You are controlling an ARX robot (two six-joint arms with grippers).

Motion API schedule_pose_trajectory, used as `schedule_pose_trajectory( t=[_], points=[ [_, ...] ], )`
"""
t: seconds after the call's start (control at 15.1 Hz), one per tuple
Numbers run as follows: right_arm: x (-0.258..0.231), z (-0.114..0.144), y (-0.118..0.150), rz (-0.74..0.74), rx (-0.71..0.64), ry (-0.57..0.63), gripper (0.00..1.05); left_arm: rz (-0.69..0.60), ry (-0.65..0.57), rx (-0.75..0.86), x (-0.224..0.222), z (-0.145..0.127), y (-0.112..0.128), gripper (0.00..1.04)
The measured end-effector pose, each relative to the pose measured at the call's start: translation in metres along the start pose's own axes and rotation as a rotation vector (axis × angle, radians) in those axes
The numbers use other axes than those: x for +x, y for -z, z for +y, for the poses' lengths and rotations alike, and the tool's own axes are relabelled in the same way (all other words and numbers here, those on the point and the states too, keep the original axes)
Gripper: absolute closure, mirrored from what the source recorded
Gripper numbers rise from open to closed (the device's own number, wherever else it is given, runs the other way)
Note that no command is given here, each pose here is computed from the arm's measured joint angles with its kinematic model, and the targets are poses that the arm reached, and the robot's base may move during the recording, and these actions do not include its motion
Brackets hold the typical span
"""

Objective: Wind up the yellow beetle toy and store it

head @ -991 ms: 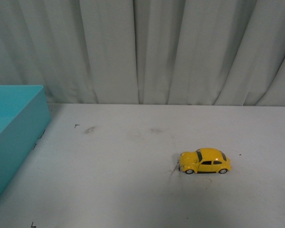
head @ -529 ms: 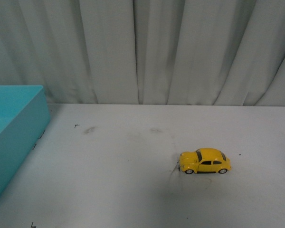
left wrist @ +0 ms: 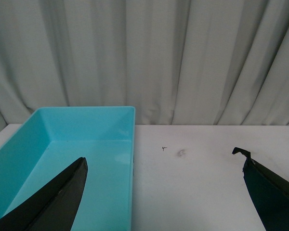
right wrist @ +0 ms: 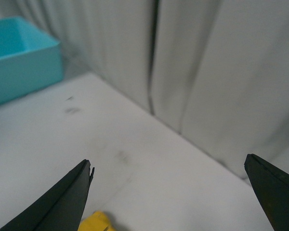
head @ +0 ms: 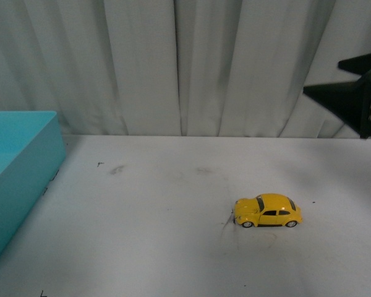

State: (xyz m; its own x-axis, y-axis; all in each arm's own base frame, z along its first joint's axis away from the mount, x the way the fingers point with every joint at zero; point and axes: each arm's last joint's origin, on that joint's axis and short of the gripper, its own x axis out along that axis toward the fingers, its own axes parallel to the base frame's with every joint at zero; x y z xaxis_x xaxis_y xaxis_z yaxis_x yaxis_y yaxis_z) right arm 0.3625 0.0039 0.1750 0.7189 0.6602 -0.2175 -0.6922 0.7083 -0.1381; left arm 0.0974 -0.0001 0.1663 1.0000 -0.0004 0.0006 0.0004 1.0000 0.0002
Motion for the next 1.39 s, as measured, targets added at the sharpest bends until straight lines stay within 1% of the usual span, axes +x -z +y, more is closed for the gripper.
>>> schedule_pose_trajectory(
  t=[0.07, 0.13, 0.2, 0.26, 0.4, 0.46, 0.53, 0.73, 0.79, 0.86, 0.99, 1.19, 1.39],
  points=[
    [0.01, -0.003, 0.013, 0.052, -0.056, -0.148, 0.07, 0.0, 0.0, 0.0, 0.0, 0.0, 0.0, 0.07],
    [0.018, -0.004, 0.029, 0.111, -0.1, -0.233, 0.07, 0.0, 0.001, 0.0, 0.0, 0.0, 0.0, 0.07],
    [0.023, 0.0, 0.048, 0.157, -0.168, -0.309, 0.07, 0.0, 0.0, 0.0, 0.0, 0.0, 0.0, 0.07],
    [0.028, 0.006, 0.065, 0.172, -0.217, -0.383, 0.07, 0.0, 0.0, 0.0, 0.0, 0.0, 0.0, 0.07],
    [0.041, 0.011, 0.078, 0.194, -0.285, -0.484, 0.07, 0.0, 0.001, 0.0, 0.0, 0.0, 0.0, 0.07],
    [0.051, 0.008, 0.082, 0.181, -0.356, -0.503, 0.07, 0.0, 0.0, 0.0, 0.0, 0.0, 0.0, 0.07],
    [0.059, 0.005, 0.085, 0.177, -0.376, -0.514, 0.07, 0.0, 0.0, 0.0, 0.0, 0.0, 0.0, 0.07],
    [0.082, -0.009, 0.1, 0.205, -0.347, -0.546, 0.07, 0.0, 0.0, 0.0, 0.0, 0.0, 0.0, 0.07],
    [0.093, -0.019, 0.102, 0.263, -0.292, -0.606, 0.07, 0.0, 0.0, 0.0, 0.0, 0.0, 0.0, 0.07],
    [0.094, -0.02, 0.103, 0.286, -0.298, -0.633, 0.07, 0.0, 0.0, 0.0, 0.0, 0.0, 0.0, 0.07],
    [0.095, -0.013, 0.107, 0.313, -0.316, -0.692, 0.07, 0.0, 0.0, 0.0, 0.0, 0.0, 0.0, 0.07],
    [0.101, -0.013, 0.105, 0.321, -0.383, -0.712, 0.07, 0.0, 0.0, 0.0, 0.0, 0.0, 0.0, 0.07],
    [0.102, -0.011, 0.112, 0.367, -0.404, -0.736, 0.07, 0.0, 0.0, 0.0, 0.0, 0.0, 0.0, 0.07]
  ],
)
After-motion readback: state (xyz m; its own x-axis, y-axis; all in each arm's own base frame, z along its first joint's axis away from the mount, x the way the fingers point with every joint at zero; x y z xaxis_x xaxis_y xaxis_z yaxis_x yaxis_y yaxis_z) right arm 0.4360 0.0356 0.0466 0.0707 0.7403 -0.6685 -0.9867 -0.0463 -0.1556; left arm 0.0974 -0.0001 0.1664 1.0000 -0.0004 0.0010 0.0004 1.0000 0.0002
